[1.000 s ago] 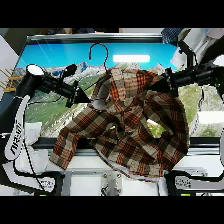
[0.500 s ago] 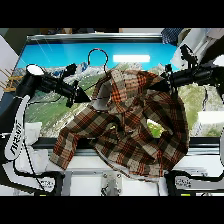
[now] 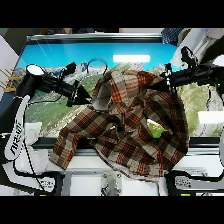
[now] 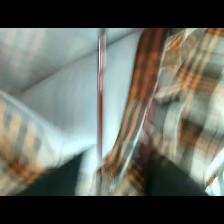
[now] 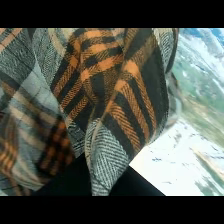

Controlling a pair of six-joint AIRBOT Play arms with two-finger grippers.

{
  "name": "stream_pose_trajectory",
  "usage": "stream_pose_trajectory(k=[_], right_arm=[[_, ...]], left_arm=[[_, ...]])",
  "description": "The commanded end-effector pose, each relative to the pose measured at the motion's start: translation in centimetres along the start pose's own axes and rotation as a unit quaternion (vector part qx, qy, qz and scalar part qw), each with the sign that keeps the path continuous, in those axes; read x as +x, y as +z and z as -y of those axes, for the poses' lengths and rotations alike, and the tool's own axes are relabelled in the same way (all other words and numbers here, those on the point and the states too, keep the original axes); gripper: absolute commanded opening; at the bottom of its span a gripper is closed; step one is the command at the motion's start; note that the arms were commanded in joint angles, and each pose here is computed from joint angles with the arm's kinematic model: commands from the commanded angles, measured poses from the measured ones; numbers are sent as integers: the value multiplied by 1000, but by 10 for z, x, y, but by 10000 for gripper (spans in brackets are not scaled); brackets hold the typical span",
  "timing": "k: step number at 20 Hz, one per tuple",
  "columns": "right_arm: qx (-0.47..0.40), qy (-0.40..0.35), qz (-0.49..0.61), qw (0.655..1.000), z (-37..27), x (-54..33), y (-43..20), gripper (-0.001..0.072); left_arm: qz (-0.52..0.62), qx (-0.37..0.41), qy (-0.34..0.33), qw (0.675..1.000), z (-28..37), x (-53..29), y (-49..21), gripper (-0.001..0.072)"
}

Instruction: Fold the clothes and pants, and hang the long-sleeved shirts on hangers.

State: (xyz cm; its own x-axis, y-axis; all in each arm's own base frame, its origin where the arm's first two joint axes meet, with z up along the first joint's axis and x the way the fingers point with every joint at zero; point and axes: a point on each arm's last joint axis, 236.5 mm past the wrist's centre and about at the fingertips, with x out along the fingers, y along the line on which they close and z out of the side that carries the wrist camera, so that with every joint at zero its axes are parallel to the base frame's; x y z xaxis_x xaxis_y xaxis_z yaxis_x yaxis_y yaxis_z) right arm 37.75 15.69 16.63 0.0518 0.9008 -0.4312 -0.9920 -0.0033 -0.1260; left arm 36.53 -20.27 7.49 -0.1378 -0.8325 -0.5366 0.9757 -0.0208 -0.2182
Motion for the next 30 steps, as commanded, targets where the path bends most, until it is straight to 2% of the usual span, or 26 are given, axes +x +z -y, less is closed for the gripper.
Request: stream_pose_trajectory(k=[1, 4, 7, 8, 12, 17, 20, 22, 25, 30], right_arm=[[11, -2, 2, 1000, 1, -1, 1, 25], [20, -2, 2, 1000, 1, -1, 1, 25], [31, -3, 2, 1000, 1, -2, 1, 24], [37, -5, 10, 999, 2, -2, 4, 24], [50, -12, 57, 997, 6, -7, 25, 23], [77, -19, 57, 995, 6, -13, 27, 22], [87, -21, 67, 994, 5, -15, 37, 21], [84, -21, 67, 994, 3, -16, 40, 22], [95, -22, 66, 993, 2, -16, 42, 22], [102, -21, 66, 992, 2, -17, 42, 22]], left_arm=[[-10, -82, 34, 996, -16, -1, -7, 518], [-7, -94, 41, 995, -19, -4, -8, 517], [5, -164, 65, 984, -29, -21, -14, 514], [10, -183, 75, 980, -32, -29, -16, 476], [38, -235, 146, 960, -46, -73, -15, 476], [90, -296, 253, 917, -56, -140, -5, 477], [127, -380, 276, 874, -64, -161, -12, 477], [138, -427, 268, 852, -74, -158, -23, 477], [128, -487, 221, 836, -88, -120, -41, 478], [96, -531, 102, 836, -89, -29, -47, 478]])
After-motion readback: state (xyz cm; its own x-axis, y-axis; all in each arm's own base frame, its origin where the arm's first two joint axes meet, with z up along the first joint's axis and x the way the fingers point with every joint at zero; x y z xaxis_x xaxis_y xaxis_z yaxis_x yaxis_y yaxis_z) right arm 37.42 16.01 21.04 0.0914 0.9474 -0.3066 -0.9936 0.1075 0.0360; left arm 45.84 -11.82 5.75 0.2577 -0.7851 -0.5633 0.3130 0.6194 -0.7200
